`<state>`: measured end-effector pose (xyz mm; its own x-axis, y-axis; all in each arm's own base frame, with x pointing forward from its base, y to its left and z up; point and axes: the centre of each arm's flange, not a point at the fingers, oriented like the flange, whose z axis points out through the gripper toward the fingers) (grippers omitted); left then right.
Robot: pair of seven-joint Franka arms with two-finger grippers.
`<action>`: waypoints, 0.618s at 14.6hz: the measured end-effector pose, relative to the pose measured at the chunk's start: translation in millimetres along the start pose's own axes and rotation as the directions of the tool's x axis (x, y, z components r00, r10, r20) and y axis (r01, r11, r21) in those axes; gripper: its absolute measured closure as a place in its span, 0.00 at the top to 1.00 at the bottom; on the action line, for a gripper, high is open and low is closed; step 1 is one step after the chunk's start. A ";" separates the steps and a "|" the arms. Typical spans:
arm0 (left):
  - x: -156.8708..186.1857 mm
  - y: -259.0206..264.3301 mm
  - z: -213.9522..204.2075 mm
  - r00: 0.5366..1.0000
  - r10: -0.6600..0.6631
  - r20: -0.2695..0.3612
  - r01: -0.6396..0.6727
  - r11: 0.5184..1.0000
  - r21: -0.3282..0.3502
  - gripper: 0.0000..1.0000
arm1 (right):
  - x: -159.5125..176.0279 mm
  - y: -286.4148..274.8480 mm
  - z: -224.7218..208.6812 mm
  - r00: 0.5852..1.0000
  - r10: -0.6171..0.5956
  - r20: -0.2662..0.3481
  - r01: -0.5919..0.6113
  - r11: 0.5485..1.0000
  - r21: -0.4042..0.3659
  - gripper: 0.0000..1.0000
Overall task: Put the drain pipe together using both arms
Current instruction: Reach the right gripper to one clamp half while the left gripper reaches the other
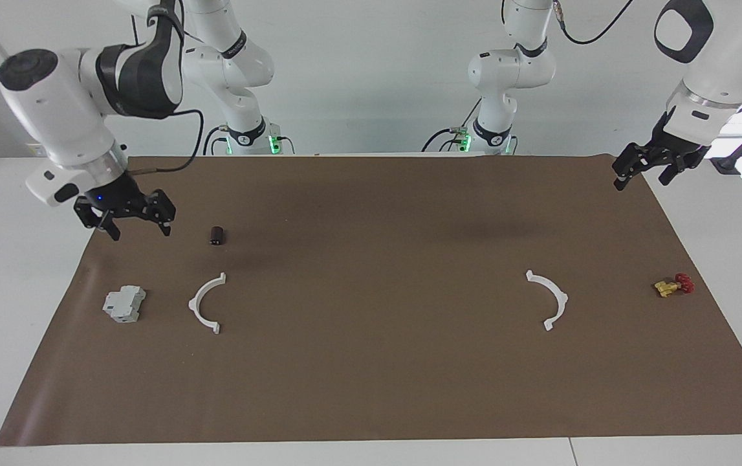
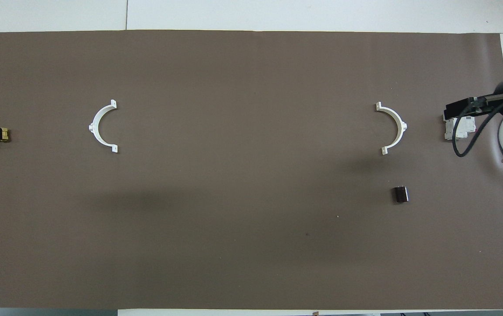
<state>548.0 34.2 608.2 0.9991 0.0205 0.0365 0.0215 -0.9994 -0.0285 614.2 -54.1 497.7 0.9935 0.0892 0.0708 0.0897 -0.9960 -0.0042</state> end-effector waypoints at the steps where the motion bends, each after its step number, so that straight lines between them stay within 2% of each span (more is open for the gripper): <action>1: 0.1 0.0 0.2 1.000 0.000 -0.001 0.000 1.000 0.000 1.00 | 9.8 -0.6 27.3 1.000 -0.002 -0.012 0.002 1.000 0.004 1.00; 3: 0.9 0.2 3.4 1.000 0.000 -0.001 0.000 1.000 0.000 1.00 | 16.9 -11.0 82.6 0.999 -0.017 -0.032 0.017 1.000 0.002 1.00; 5: 6.0 0.8 12.0 1.000 0.002 -0.017 -0.002 1.000 0.001 1.00 | 9.9 -21.0 128.5 0.999 -0.040 -0.021 0.040 0.999 0.001 1.00; 7: 12.8 2.0 33.7 0.999 0.005 -0.034 -0.005 1.000 0.002 1.00 | 3.5 -18.6 157.3 0.998 -0.066 -0.001 0.066 0.998 0.002 1.00; 9: 18.6 3.3 61.0 0.999 0.008 -0.036 -0.008 1.000 0.003 1.00 | 1.0 -7.0 176.2 0.996 -0.084 0.007 0.084 0.996 0.000 0.94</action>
<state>568.8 33.1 547.9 0.9973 0.0116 0.0720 0.0140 -0.9994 -0.0320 627.0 -45.1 322.0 0.9830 0.1722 0.0642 0.1724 -0.9850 0.0021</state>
